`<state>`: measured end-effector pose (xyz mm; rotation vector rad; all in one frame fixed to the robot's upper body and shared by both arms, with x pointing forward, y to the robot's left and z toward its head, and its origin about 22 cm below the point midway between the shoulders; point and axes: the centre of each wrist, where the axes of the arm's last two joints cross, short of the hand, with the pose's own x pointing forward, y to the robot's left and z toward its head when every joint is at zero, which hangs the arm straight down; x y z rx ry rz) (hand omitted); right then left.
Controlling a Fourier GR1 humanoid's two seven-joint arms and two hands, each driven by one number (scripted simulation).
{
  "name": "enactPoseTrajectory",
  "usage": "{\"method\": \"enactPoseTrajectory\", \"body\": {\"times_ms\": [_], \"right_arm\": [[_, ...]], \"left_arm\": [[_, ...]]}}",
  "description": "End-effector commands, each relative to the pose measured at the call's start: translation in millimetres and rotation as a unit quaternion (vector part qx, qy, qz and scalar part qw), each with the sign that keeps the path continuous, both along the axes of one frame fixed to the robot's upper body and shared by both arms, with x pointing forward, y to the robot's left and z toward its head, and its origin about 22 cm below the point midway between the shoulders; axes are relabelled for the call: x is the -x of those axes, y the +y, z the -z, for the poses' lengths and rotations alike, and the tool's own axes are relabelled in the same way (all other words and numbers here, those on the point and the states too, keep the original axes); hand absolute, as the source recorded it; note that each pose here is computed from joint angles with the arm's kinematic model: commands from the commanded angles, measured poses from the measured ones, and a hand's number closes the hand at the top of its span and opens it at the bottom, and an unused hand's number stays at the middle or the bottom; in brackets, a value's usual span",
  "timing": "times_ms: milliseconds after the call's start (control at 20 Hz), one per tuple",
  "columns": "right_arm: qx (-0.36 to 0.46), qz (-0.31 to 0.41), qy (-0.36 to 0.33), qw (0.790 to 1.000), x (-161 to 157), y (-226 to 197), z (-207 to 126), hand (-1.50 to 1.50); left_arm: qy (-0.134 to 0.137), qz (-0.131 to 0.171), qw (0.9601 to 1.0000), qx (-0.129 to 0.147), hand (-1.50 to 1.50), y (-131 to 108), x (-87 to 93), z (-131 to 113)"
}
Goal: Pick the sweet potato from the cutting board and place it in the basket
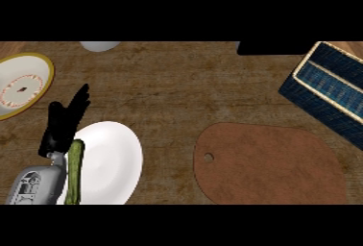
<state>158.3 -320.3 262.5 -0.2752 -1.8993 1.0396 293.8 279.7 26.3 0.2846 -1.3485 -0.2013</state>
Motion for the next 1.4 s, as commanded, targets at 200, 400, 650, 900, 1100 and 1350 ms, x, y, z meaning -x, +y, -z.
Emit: {"method": "enactPoseTrajectory", "body": {"times_ms": [200,400,650,900,1100,1350], "right_arm": [[-0.045,0.079,-0.030,0.995,-10,-21,-117,1.50],[0.082,0.151,-0.070,0.983,-7,-29,-163,1.50],[0.174,0.205,-0.068,0.961,-32,-40,-159,1.50],[0.191,0.238,-0.047,0.951,-64,-88,-151,1.50],[0.192,0.250,-0.055,0.947,-92,-104,-127,1.50],[0.184,0.214,-0.052,0.958,-117,-131,-105,1.50]], "left_arm": [[-0.004,0.019,0.9998,0.002,0.00,-13,-9.3,-6],[-0.013,0.034,0.9993,0.002,0.00,-21,-4.0,-3],[-0.010,0.030,0.9995,-0.005,0.00,-14,-11.4,-8],[-0.009,0.029,0.9995,0.005,0.00,-12,-7.4,-4],[-0.008,0.045,0.9989,0.006,0.00,-32,-17.4,-20],[-0.020,0.046,0.9987,0.000,0.00,-29,-21.7,-11]]}}
